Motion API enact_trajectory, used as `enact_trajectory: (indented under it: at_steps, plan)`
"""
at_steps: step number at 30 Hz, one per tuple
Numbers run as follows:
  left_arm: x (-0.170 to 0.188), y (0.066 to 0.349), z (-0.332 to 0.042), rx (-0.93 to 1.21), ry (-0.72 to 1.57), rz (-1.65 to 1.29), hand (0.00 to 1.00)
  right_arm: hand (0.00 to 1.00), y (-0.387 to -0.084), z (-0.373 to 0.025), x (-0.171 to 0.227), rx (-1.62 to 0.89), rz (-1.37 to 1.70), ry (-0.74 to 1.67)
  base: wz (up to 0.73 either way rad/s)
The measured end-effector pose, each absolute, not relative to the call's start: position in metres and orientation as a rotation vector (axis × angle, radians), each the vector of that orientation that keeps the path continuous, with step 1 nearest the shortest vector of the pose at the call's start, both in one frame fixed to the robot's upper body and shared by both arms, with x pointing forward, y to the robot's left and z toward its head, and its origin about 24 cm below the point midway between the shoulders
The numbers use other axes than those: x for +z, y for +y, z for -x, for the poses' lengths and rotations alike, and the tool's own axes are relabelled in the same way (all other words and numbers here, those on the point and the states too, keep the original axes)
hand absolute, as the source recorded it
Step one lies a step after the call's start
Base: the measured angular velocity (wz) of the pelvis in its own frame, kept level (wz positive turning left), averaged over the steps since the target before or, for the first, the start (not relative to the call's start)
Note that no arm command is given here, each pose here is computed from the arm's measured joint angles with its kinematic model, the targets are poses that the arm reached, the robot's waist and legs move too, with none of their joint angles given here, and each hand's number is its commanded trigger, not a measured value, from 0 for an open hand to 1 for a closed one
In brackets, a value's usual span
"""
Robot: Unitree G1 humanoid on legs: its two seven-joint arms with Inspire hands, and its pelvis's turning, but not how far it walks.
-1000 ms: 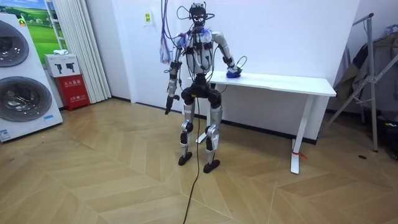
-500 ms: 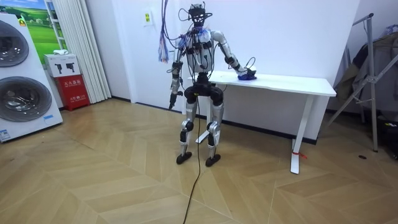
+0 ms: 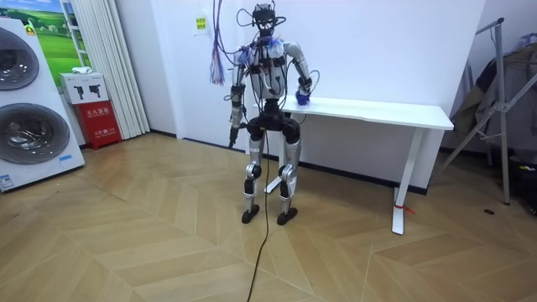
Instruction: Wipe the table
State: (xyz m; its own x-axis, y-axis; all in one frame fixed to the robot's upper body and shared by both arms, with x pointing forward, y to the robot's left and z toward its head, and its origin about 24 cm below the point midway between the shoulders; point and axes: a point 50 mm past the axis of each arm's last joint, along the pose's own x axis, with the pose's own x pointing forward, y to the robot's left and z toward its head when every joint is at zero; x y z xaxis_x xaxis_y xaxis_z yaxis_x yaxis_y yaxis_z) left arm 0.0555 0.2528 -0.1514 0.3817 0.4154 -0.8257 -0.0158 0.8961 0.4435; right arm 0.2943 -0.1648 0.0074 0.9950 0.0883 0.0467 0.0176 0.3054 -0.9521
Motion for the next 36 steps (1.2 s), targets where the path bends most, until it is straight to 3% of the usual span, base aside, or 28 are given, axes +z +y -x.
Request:
enact_trajectory:
  at_steps: [7,18,24,30,34,36]
  plan:
    - [-0.155,0.257,-0.021,0.296,1.297,-0.411,0.00,1.00,-0.169,-0.291,-0.002,0.085,1.275,-0.033,0.15]
    - [-0.151,0.264,-0.033,0.354,1.240,-0.413,0.00,1.00,-0.243,-0.212,-0.050,-0.257,1.097,0.175,0.05]
    - [-0.150,0.258,-0.043,0.366,1.191,-0.387,0.00,1.00,-0.268,-0.195,-0.057,-0.392,1.044,0.278,-0.06]
    - [-0.154,0.245,-0.047,0.355,1.186,-0.346,0.00,1.00,-0.252,-0.221,-0.051,-0.359,1.043,0.298,-0.31]
    - [-0.156,0.240,-0.055,0.321,1.187,-0.352,0.00,1.00,-0.192,-0.265,-0.026,-0.141,1.126,0.140,-0.40]
    - [-0.157,0.242,-0.058,0.330,1.196,-0.370,0.00,1.00,-0.148,-0.292,-0.003,-0.016,1.161,-0.019,-0.47]
